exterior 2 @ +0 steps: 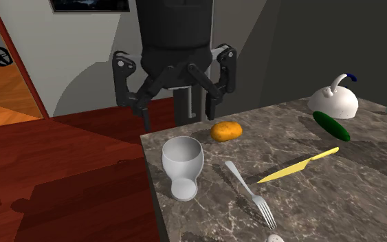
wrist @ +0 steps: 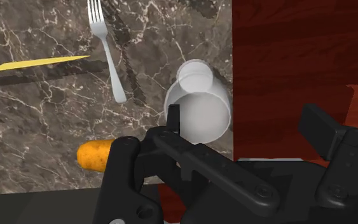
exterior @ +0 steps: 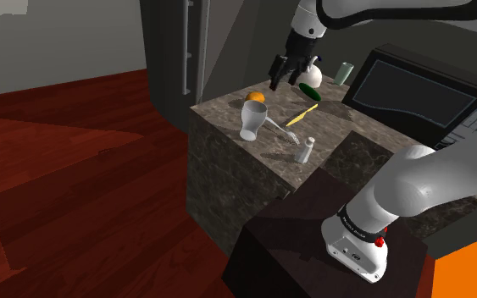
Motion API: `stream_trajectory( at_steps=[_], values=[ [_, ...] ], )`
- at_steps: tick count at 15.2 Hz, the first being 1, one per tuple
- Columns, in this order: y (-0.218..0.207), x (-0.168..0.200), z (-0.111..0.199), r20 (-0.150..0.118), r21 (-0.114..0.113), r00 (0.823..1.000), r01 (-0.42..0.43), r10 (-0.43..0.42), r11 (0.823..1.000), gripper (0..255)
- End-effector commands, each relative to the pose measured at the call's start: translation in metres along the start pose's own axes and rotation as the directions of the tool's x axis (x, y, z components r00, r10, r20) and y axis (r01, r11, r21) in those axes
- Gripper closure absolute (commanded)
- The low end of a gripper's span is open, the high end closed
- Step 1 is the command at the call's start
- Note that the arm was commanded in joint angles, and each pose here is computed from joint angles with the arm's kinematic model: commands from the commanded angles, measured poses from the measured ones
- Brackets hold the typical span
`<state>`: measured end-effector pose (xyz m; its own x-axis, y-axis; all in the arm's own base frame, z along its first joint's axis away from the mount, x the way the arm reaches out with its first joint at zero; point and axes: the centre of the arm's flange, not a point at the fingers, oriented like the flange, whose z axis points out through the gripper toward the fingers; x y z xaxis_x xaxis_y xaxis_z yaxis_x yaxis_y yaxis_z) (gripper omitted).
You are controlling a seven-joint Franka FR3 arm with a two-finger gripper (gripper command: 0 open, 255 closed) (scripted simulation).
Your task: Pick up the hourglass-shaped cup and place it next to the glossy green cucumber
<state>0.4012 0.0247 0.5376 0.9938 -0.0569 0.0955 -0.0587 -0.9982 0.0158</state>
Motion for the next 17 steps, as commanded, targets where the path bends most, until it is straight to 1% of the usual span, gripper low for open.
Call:
stream_trajectory(
  at_steps=[1,11,12,17],
  values=[
    [-0.003,0.019,0.022,0.013,0.007,1.000,-0.006,0.006,1.000,0],
    [-0.019,0.095,0.135,0.082,0.039,0.996,-0.037,0.033,0.999,0],
    [-0.020,0.099,0.140,0.085,0.041,0.996,-0.038,0.035,0.998,0],
    [-0.021,0.097,0.167,0.085,0.041,0.996,-0.038,0.035,0.998,0]
  ],
)
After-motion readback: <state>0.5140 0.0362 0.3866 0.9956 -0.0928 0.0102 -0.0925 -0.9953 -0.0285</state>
